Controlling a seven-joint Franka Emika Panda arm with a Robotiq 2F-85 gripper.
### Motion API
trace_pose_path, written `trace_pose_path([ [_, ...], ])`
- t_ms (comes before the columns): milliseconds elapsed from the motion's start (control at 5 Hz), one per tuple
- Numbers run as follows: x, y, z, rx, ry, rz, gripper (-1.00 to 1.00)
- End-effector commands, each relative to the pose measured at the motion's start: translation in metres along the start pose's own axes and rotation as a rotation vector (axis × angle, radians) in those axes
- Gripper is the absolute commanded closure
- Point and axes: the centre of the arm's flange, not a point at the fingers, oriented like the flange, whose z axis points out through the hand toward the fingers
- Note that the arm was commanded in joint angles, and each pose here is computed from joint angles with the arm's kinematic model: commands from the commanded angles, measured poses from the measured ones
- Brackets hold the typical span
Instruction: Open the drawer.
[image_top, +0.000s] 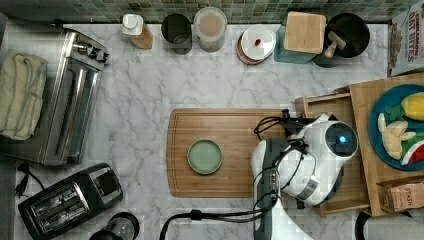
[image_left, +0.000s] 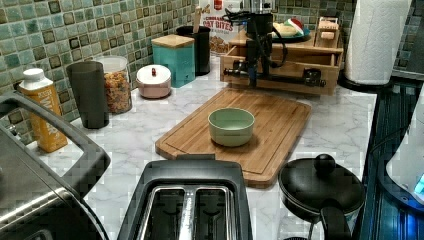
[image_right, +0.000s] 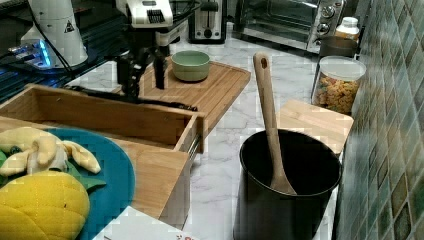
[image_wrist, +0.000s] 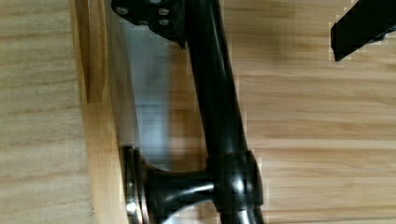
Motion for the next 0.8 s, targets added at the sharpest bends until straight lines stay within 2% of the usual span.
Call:
trace_pose_path([
  [200,-0.0189,-0.2021,0.0256,0.065,-0.054,-0.148,-1.0],
  [800,-0.0189,-0.2021,0.0256,0.065,-0.054,-0.147,-1.0],
])
